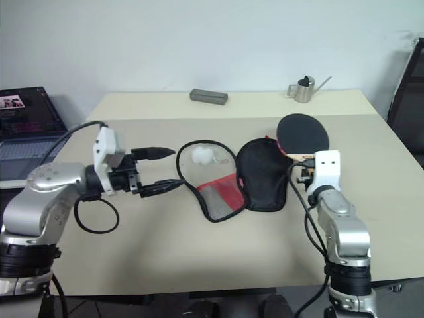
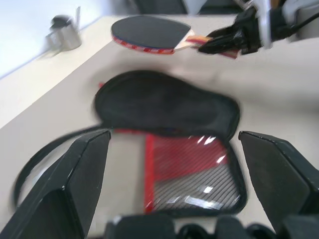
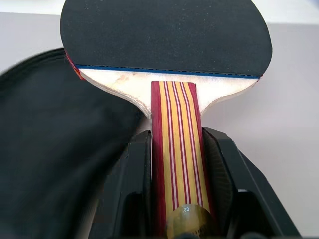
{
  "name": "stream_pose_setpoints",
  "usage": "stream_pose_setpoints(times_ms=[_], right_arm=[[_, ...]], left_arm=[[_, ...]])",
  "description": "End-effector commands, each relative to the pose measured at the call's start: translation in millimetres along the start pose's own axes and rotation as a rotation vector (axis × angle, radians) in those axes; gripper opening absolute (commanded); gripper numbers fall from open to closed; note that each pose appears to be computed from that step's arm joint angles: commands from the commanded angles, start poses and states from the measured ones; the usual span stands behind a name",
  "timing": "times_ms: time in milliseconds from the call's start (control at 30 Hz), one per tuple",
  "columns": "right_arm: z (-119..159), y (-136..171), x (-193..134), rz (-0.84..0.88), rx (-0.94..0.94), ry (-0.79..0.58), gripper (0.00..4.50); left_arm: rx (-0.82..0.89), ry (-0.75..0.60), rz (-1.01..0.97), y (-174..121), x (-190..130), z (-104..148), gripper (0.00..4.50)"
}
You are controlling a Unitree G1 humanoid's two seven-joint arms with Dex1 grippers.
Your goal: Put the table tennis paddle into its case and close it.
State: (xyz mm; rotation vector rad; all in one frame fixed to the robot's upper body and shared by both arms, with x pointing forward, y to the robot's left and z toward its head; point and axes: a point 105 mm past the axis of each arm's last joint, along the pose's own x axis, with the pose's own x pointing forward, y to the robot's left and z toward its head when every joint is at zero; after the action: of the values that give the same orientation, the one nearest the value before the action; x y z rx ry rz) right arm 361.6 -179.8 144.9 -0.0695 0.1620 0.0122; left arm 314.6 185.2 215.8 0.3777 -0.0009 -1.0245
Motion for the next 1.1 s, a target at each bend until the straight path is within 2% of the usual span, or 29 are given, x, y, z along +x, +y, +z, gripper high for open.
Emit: stream_pose_setpoints(times_ms=[33, 333, 533, 1100], right_arm=[[15, 22, 2, 0.047, 0.011, -0.042, 1.17], [9, 65, -6, 0.157, 0.035, 0.011, 1.17], [4, 77, -8, 0.178, 0.045, 0.035, 1.17], [-7, 75, -8, 0.118, 0.08, 0.076, 1.17]], left_arm=[[0.056, -0.004, 0.059, 13, -16, 9, 4.5], [0.053, -0.003, 0.06, 12, -17, 7, 4.5], [0.05, -0.004, 0.055, 10, -15, 6, 4.5], [0.04, -0.01, 0.025, 4, -6, 5, 4.5]])
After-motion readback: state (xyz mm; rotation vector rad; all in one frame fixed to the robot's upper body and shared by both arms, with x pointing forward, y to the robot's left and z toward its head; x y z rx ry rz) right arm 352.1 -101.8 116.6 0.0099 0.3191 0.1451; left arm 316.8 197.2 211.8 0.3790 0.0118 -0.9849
